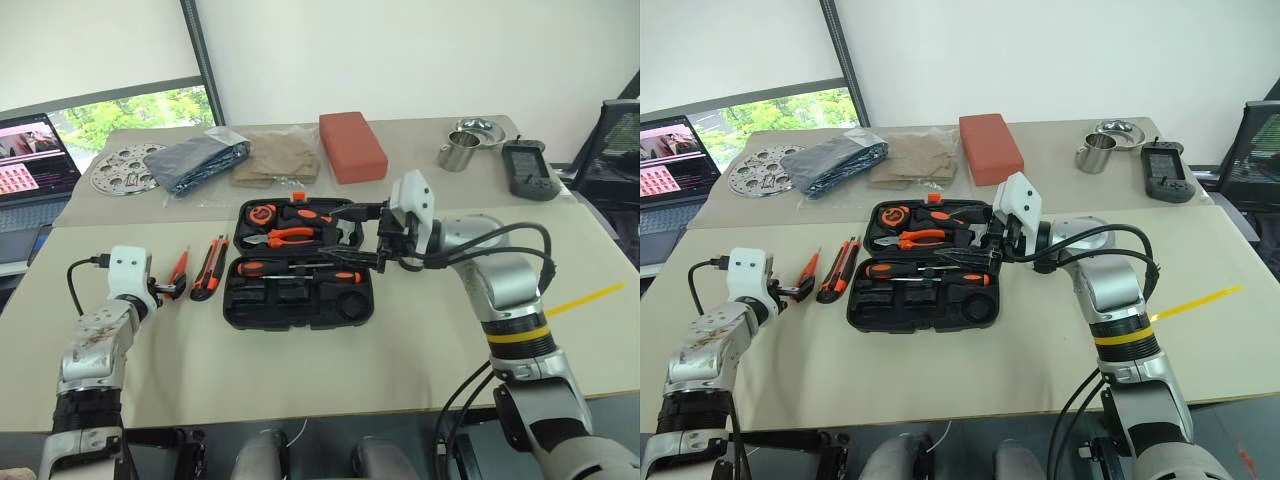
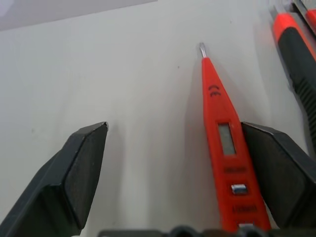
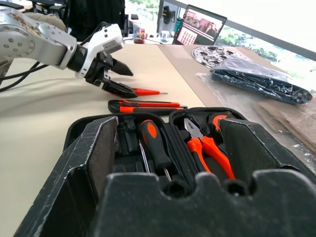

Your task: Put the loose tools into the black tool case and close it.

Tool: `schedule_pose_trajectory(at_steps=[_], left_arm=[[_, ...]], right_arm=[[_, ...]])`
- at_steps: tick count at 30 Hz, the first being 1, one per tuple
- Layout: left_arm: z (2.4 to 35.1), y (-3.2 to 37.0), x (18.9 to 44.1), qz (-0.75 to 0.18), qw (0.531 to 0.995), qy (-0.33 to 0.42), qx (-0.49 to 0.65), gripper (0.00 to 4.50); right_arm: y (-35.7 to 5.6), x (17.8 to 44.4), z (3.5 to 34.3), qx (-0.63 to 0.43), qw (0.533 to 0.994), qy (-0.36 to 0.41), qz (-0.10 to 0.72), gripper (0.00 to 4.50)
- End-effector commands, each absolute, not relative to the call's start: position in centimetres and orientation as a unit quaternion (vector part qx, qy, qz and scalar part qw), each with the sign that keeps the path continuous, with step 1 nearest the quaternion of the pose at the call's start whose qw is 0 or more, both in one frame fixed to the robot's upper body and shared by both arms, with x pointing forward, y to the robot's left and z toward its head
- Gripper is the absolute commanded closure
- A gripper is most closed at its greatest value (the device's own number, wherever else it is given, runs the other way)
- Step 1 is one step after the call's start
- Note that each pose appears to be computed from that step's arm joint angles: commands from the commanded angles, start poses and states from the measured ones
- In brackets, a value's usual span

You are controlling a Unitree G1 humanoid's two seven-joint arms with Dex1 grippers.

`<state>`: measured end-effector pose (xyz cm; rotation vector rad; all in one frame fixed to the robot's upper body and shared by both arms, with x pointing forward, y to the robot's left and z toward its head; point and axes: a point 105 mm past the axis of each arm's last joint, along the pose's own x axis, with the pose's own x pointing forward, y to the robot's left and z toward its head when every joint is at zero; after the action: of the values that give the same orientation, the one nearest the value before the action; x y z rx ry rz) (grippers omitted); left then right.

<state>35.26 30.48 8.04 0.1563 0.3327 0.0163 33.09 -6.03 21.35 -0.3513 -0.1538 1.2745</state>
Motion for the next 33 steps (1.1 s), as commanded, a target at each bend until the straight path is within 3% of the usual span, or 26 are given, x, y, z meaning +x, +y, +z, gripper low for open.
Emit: schedule_pose_trajectory(at_steps=[1, 4, 11, 14, 18, 24, 26, 29, 33], left_arm=[[6.9, 29.6, 35.8, -0.012, 0.981, 0.179, 0.071, 0.0], [6.2, 29.5, 35.8, -0.012, 0.979, 0.189, 0.07, 0.7], [5.6, 29.7, 35.5, -0.013, 0.979, 0.193, 0.071, 3.21], [5.6, 29.8, 35.5, -0.014, 0.979, 0.19, 0.07, 4.01], [7.0, 30.0, 35.6, -0.017, 0.985, 0.159, 0.065, 4.0], [12.1, 29.7, 36.1, -0.081, 0.992, 0.068, 0.069, 4.0], [14.1, 29.2, 36.1, -0.121, 0.989, 0.042, 0.068, 4.0], [17.9, 25.8, 35.9, -0.255, 0.96, -0.012, 0.114, 4.0], [19.2, 22.1, 35.8, -0.375, 0.906, -0.018, 0.197, 4.0]], right_arm=[[-6.1, 32.5, 23.1, -0.168, 0.783, -0.099, 0.591, 0.71], [-6.6, 32.7, 22.9, -0.172, 0.788, -0.09, 0.584, 0.67], [-6.9, 32.7, 22.8, -0.166, 0.791, -0.08, 0.584, 0.67], [-6.9, 32.6, 22.8, -0.161, 0.79, -0.078, 0.587, 0.67], [-7.2, 32.4, 22.9, -0.156, 0.788, -0.079, 0.59, 0.67], [-9.1, 31.5, 23.0, -0.131, 0.79, -0.079, 0.594, 0.67], [-10.0, 31.0, 22.8, -0.126, 0.791, -0.078, 0.593, 0.67], [-11.7, 30.3, 21.8, -0.12, 0.799, -0.058, 0.586, 0.67], [-13.1, 29.1, 21.4, -0.107, 0.801, -0.055, 0.587, 0.67]])
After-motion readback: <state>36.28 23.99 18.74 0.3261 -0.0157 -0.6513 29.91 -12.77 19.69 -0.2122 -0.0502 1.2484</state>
